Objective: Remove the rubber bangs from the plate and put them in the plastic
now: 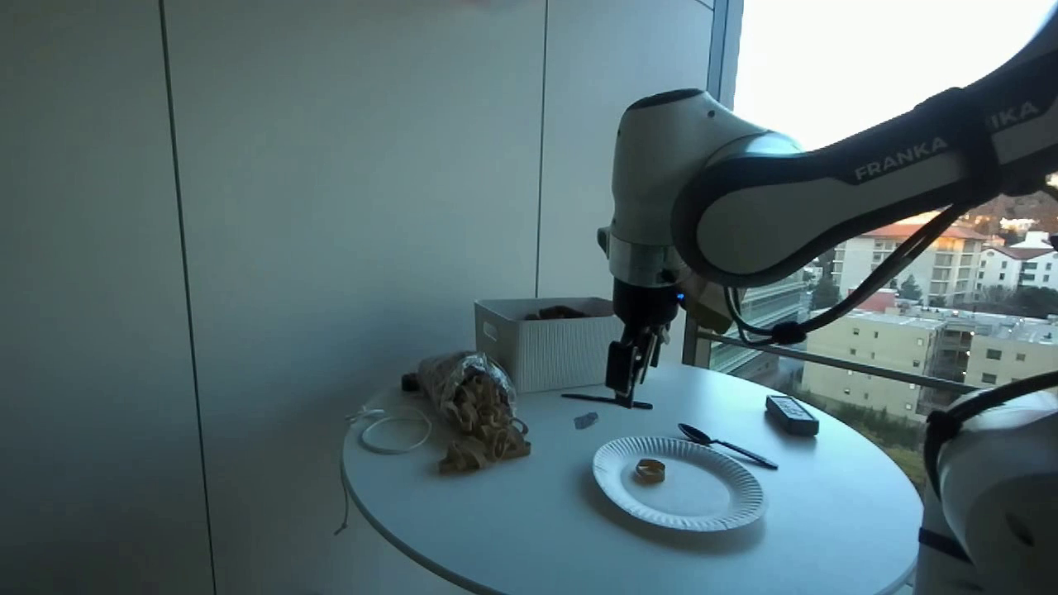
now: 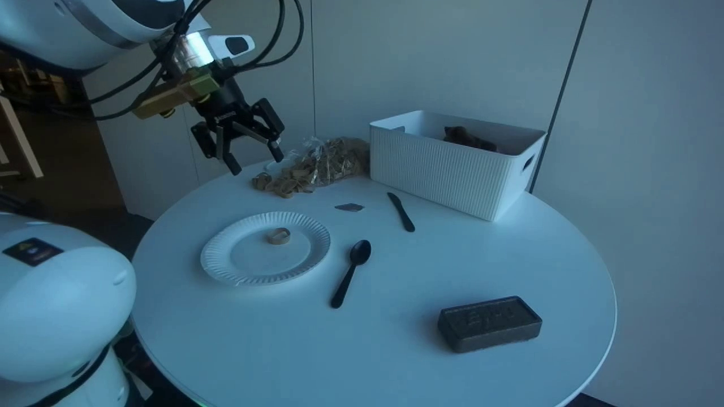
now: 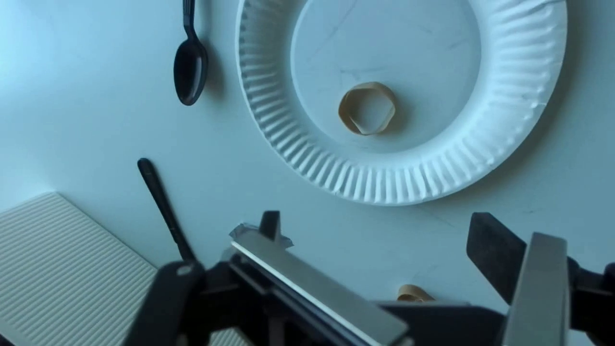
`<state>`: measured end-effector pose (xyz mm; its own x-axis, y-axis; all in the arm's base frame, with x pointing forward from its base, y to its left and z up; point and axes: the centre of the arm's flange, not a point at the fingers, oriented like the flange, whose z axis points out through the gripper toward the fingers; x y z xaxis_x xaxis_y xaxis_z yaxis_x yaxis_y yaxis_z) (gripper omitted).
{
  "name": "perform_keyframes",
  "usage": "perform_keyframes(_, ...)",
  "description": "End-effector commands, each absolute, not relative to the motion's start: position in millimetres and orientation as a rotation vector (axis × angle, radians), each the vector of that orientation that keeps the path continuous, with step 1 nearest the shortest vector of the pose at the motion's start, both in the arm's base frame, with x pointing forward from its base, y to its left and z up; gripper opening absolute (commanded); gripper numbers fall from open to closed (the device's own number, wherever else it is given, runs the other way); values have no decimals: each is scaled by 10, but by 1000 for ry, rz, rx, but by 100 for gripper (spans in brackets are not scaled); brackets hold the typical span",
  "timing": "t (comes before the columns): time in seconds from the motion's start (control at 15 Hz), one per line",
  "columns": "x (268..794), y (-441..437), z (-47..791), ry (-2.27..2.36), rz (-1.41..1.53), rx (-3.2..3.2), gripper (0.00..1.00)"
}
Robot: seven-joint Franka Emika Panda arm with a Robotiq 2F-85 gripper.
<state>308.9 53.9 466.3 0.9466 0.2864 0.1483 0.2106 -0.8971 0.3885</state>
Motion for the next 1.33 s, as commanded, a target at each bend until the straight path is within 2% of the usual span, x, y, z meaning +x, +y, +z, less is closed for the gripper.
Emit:
perform_keyframes(0.0,2935,245,4491,388,291,2833,100)
perform_keyframes(0.67,3142,-76,3765,331,113,2947,100)
perform_keyframes(1.27,3281,-291,3368,225,99,2992,100)
